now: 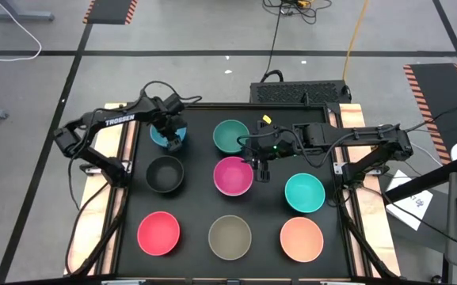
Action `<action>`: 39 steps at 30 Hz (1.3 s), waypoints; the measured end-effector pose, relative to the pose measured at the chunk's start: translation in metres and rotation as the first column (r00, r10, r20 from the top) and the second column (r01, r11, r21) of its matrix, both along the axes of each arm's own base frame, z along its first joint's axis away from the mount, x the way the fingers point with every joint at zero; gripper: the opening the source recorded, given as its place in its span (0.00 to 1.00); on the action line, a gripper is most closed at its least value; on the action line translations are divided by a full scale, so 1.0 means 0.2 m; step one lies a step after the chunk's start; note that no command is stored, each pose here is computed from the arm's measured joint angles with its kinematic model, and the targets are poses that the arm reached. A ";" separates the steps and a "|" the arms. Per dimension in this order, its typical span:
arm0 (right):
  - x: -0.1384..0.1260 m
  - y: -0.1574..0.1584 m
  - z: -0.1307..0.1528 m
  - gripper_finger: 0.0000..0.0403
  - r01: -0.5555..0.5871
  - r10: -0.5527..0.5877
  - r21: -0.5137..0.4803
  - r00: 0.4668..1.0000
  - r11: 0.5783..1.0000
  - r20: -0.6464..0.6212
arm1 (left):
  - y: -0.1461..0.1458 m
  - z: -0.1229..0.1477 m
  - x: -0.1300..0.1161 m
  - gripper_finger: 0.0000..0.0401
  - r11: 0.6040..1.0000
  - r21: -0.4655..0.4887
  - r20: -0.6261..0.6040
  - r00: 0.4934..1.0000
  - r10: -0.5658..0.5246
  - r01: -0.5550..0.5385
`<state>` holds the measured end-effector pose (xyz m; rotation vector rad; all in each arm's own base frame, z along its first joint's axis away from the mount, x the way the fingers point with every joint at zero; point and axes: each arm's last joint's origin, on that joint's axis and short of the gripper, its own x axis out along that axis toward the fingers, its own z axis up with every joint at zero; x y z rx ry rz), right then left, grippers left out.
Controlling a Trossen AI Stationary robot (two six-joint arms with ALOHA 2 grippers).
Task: Nest bowls inside each other
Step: Stack the light blue bowl on top of the pink bowl
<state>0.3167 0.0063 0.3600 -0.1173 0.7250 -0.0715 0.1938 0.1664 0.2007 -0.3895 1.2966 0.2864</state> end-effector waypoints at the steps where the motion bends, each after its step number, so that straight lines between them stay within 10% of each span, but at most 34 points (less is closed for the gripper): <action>1: 0.00 0.00 0.00 0.46 0.000 0.000 0.000 1.000 1.000 0.000 | 0.00 0.00 0.00 0.46 1.000 0.002 -0.001 1.000 -0.001 0.001; 11: 0.00 0.00 0.00 0.46 0.000 0.000 0.000 1.000 1.000 0.000 | 0.01 0.00 0.00 0.04 0.998 0.056 -0.038 0.999 0.027 -0.024; 24: 0.00 -0.01 0.00 0.46 0.003 -0.003 0.000 1.000 1.000 0.000 | -0.07 0.10 0.07 0.01 0.991 0.132 -0.163 0.987 -0.005 0.027; 39: -0.02 -0.10 -0.02 0.46 0.079 -0.078 0.014 0.996 0.997 -0.047 | -0.45 0.49 0.35 0.01 0.960 0.191 0.022 0.977 -0.214 0.206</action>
